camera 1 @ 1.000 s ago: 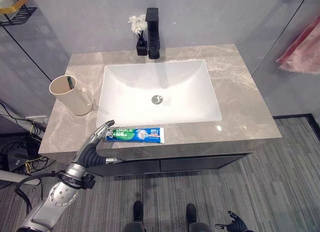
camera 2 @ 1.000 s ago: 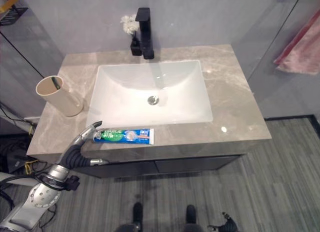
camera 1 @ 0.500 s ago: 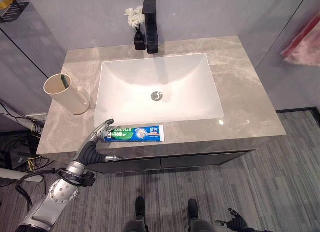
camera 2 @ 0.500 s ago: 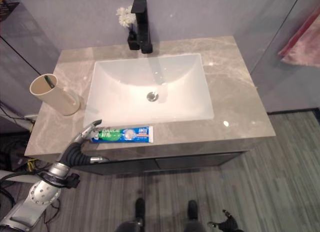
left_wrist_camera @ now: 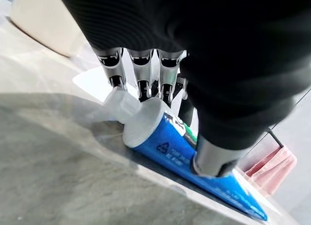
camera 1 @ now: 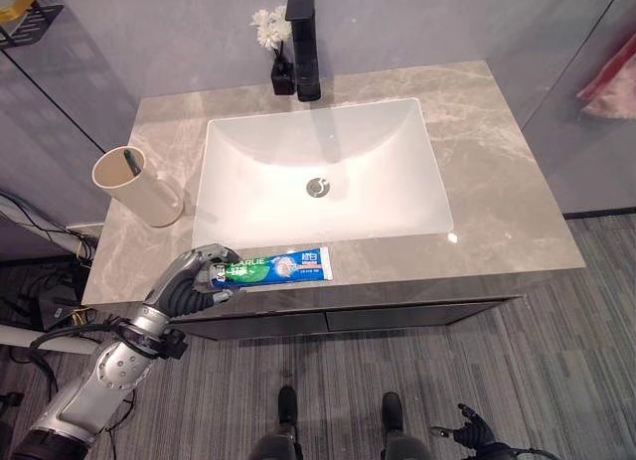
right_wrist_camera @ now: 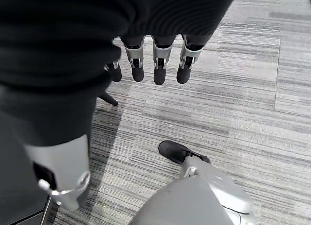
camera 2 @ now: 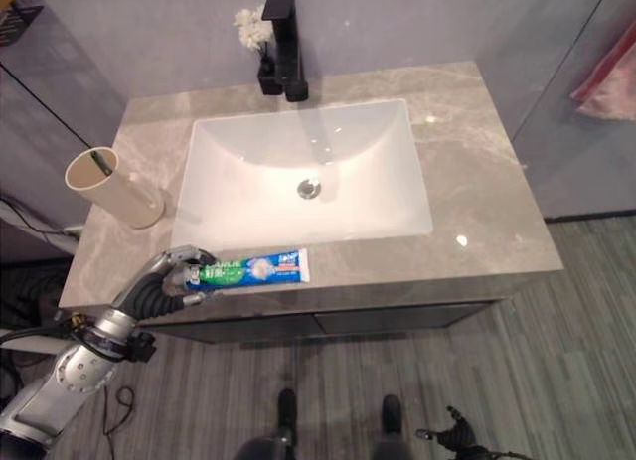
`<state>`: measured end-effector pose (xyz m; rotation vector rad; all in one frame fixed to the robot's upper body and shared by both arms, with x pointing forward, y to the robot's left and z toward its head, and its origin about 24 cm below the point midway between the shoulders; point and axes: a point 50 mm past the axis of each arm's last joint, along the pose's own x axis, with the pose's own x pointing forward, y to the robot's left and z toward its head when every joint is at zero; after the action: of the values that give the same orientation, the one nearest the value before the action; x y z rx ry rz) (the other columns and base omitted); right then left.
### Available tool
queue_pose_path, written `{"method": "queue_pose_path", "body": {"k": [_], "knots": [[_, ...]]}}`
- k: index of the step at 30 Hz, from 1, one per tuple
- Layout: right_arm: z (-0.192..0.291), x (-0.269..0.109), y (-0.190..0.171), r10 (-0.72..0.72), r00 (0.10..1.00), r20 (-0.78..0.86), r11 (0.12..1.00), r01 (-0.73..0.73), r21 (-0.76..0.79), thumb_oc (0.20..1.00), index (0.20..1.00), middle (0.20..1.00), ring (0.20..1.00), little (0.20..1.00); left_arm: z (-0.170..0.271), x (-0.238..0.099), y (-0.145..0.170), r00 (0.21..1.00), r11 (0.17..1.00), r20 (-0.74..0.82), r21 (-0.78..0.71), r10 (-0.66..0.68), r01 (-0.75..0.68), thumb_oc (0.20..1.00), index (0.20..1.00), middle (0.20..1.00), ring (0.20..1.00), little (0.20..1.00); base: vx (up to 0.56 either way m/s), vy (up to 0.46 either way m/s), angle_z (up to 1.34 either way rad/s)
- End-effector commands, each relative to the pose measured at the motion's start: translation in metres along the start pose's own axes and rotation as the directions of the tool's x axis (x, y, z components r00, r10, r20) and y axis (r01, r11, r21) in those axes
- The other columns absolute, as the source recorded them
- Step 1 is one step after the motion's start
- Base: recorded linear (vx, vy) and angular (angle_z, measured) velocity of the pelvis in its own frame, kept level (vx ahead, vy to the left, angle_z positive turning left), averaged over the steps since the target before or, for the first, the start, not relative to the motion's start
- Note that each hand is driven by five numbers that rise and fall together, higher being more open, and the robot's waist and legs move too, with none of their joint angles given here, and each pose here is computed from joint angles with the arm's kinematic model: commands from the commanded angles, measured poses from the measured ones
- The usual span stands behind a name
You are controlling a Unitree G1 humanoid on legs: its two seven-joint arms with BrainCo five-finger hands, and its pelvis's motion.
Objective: Put brush and paste in cup on sink, flatten towel.
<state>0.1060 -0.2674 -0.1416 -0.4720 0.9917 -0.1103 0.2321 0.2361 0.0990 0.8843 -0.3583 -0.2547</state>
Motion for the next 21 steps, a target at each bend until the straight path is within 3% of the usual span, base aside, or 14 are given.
{"method": "queue_pose_path", "body": {"k": [1, 4, 13, 14, 15, 16, 17, 18, 19, 21], "knots": [[0.0227, 0.0063, -0.0102, -0.057, 0.996, 0.072, 0.998, 0.056, 0.015, 1.0, 1.0, 1.0, 1.0, 1.0, 0.0156, 0.0113, 0.0024, 0.993, 0.996, 0.114, 0.088, -0.036, 0.026, 0.699, 0.699, 0.699, 0.699, 0.699, 0.0, 0.0, 0.0], [0.0274, 0.0072, -0.0133, -0.07, 0.993, 0.093, 0.998, 0.069, 0.016, 1.0, 1.0, 1.0, 1.0, 1.0, 0.0205, 0.0129, 0.004, 0.98, 0.97, 0.16, 0.227, -0.121, 0.083, 0.711, 0.711, 0.711, 0.711, 0.711, 0.01, 0.0, 0.02], [0.0273, 0.007, -0.0145, -0.083, 0.992, 0.096, 0.997, 0.082, 0.014, 1.0, 1.0, 1.0, 1.0, 1.0, 0.0201, 0.0113, -0.0005, 0.963, 0.931, 0.168, 0.334, -0.212, 0.147, 0.715, 0.715, 0.715, 0.715, 0.715, 0.0, 0.0, 0.01], [0.0266, 0.007, -0.0145, -0.084, 0.992, 0.093, 0.996, 0.083, 0.014, 1.0, 1.0, 1.0, 1.0, 1.0, 0.0188, 0.0108, -0.0011, 0.964, 0.932, 0.162, 0.332, -0.21, 0.147, 0.68, 0.68, 0.68, 0.68, 0.68, 0.0, 0.0, 0.0], [0.0274, 0.0071, -0.0141, -0.083, 0.992, 0.096, 0.997, 0.082, 0.015, 1.0, 1.0, 1.0, 1.0, 1.0, 0.0184, 0.0104, -0.001, 0.965, 0.931, 0.16, 0.335, -0.209, 0.146, 0.595, 0.595, 0.595, 0.595, 0.595, 0.0, 0.0, 0.0], [0.0278, 0.0072, -0.014, -0.083, 0.992, 0.098, 0.997, 0.082, 0.014, 1.0, 1.0, 1.0, 1.0, 1.0, 0.0182, 0.0107, -0.0007, 0.965, 0.931, 0.159, 0.336, -0.207, 0.145, 0.583, 0.583, 0.583, 0.583, 0.583, -0.02, 0.016, -0.06], [0.0282, 0.0072, -0.0145, -0.086, 0.991, 0.1, 0.996, 0.085, 0.015, 1.0, 1.0, 1.0, 1.0, 1.0, 0.0176, 0.011, -0.0008, 0.965, 0.925, 0.157, 0.35, -0.21, 0.145, 0.373, 0.373, 0.373, 0.373, 0.373, -0.01, 0.012, -0.07], [0.0282, 0.0072, -0.0145, -0.087, 0.991, 0.1, 0.996, 0.086, 0.015, 1.0, 1.0, 1.0, 1.0, 1.0, 0.0175, 0.0111, -0.001, 0.965, 0.925, 0.158, 0.351, -0.21, 0.144, 0.373, 0.373, 0.373, 0.373, 0.373, -0.01, 0.007, -0.09], [0.0284, 0.0073, -0.0149, -0.088, 0.991, 0.1, 0.996, 0.087, 0.016, 1.0, 1.0, 1.0, 1.0, 1.0, 0.0172, 0.0114, -0.0011, 0.965, 0.923, 0.157, 0.357, -0.21, 0.143, 0.2, 0.2, 0.2, 0.2, 0.2, 0.0, 0.001, -0.08], [0.0285, 0.0073, -0.015, -0.089, 0.991, 0.1, 0.996, 0.088, 0.017, 1.0, 1.0, 1.0, 1.0, 1.0, 0.0154, 0.011, -0.0035, 0.963, 0.916, 0.151, 0.372, -0.222, 0.153, 0.2, 0.2, 0.2, 0.2, 0.2, 0.0, 0.005, -0.05]]}}
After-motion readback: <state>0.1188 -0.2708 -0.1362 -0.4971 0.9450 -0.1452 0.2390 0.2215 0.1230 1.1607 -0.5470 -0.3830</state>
